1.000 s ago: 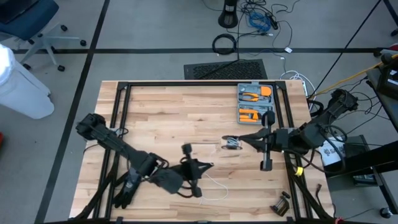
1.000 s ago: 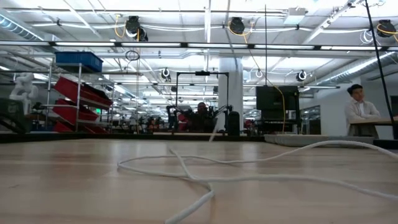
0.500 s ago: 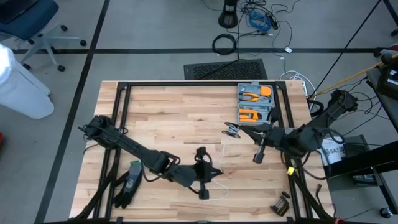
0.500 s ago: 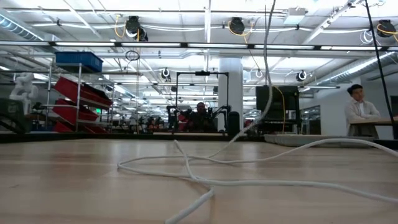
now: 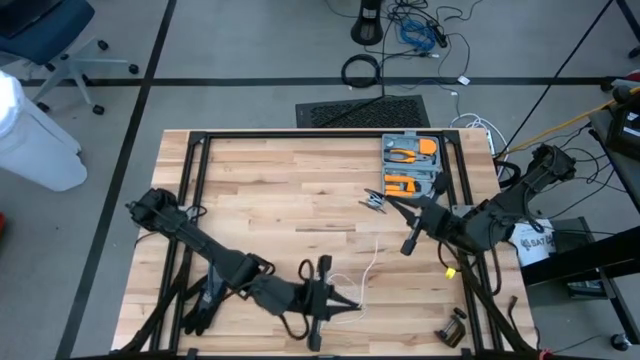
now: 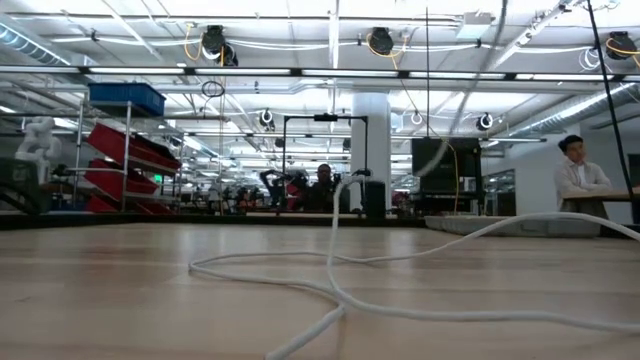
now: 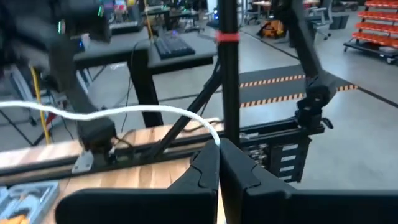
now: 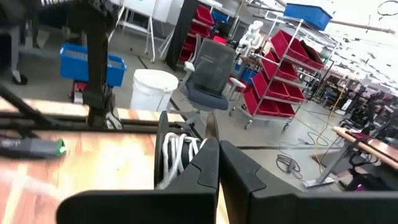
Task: Coil cords
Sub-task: Uncoil the white wire from the spool
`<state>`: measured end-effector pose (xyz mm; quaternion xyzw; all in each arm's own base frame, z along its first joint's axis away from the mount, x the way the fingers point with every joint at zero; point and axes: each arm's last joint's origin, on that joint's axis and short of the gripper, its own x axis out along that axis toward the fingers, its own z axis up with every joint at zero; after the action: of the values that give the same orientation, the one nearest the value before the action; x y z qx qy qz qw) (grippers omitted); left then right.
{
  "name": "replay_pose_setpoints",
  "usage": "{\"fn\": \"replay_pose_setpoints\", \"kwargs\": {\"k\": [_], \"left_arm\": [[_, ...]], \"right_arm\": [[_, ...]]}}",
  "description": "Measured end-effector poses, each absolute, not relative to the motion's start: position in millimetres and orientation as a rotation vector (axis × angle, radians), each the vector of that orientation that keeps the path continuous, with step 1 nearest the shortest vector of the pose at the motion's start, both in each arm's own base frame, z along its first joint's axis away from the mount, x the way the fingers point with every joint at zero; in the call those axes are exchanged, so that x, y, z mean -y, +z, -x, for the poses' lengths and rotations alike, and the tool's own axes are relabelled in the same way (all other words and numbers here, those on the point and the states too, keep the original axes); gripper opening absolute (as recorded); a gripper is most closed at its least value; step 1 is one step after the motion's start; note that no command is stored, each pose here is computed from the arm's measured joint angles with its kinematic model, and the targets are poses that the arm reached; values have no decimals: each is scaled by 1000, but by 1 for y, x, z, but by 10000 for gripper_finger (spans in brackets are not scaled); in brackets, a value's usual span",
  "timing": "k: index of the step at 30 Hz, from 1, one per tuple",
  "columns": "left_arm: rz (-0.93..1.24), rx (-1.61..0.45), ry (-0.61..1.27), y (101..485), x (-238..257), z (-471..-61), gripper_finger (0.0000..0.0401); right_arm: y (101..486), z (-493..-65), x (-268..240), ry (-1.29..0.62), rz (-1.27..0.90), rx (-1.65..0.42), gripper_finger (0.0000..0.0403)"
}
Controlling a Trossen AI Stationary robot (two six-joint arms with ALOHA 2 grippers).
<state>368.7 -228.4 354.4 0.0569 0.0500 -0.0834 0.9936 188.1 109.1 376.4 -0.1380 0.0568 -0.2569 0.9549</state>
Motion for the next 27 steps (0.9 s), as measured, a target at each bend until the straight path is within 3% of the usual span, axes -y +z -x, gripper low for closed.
{"fn": "replay_pose_setpoints", "kwargs": {"k": [5,11,27], "left_arm": [[-193,-70,-105,364,241,-359,2],[-292,-124,139,377,239,-335,2],[-358,-402,403,362,207,-304,4]], "right_arm": [[369,-188,-111,-434,354,-169,0],[363,-189,-116,-214,421,-211,0],[368,-174,-111,-190,335,-200,0]]}}
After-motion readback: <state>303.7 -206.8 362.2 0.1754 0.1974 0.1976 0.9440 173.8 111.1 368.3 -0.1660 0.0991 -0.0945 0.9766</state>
